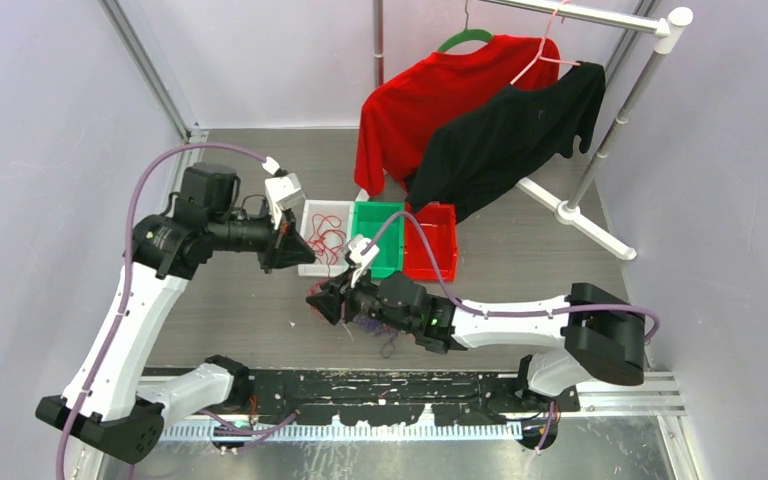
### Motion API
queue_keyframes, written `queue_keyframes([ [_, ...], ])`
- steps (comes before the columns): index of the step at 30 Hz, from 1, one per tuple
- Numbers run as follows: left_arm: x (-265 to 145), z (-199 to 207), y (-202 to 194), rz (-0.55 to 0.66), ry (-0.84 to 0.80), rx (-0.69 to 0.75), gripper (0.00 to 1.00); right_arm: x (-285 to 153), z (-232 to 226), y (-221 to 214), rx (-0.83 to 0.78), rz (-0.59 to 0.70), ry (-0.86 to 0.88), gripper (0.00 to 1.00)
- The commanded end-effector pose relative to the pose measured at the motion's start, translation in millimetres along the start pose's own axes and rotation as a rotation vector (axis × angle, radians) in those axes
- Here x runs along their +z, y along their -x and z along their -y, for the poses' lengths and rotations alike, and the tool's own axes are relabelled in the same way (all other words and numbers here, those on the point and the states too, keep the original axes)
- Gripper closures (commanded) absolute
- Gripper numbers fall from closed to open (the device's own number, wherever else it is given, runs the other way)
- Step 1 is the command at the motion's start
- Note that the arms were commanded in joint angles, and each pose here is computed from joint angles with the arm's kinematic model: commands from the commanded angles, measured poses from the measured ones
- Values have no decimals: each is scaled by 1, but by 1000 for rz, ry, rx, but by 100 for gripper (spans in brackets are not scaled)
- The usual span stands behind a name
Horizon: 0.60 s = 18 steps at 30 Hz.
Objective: Untangle the cables
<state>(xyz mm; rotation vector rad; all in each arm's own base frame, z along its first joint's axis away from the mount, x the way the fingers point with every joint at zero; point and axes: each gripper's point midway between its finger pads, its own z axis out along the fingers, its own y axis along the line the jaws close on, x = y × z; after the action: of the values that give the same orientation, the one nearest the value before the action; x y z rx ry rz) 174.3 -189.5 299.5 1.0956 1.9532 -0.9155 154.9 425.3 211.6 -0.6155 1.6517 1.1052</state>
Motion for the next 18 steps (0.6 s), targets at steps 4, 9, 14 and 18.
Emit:
queue_keyframes([
  [4, -27, 35, 41, 103, -59, 21, 100, 23, -1, 39, 0, 133, -44, 52],
  [9, -41, 47, 53, 143, -60, 47, 100, 25, 6, 36, -8, 139, -72, 54],
  [14, -51, 53, 65, 182, -48, 79, 100, 13, 14, 29, 19, 140, -91, 55],
  [18, -55, 55, 70, 201, -36, 98, 100, -8, 31, 19, 44, 140, -153, 51],
])
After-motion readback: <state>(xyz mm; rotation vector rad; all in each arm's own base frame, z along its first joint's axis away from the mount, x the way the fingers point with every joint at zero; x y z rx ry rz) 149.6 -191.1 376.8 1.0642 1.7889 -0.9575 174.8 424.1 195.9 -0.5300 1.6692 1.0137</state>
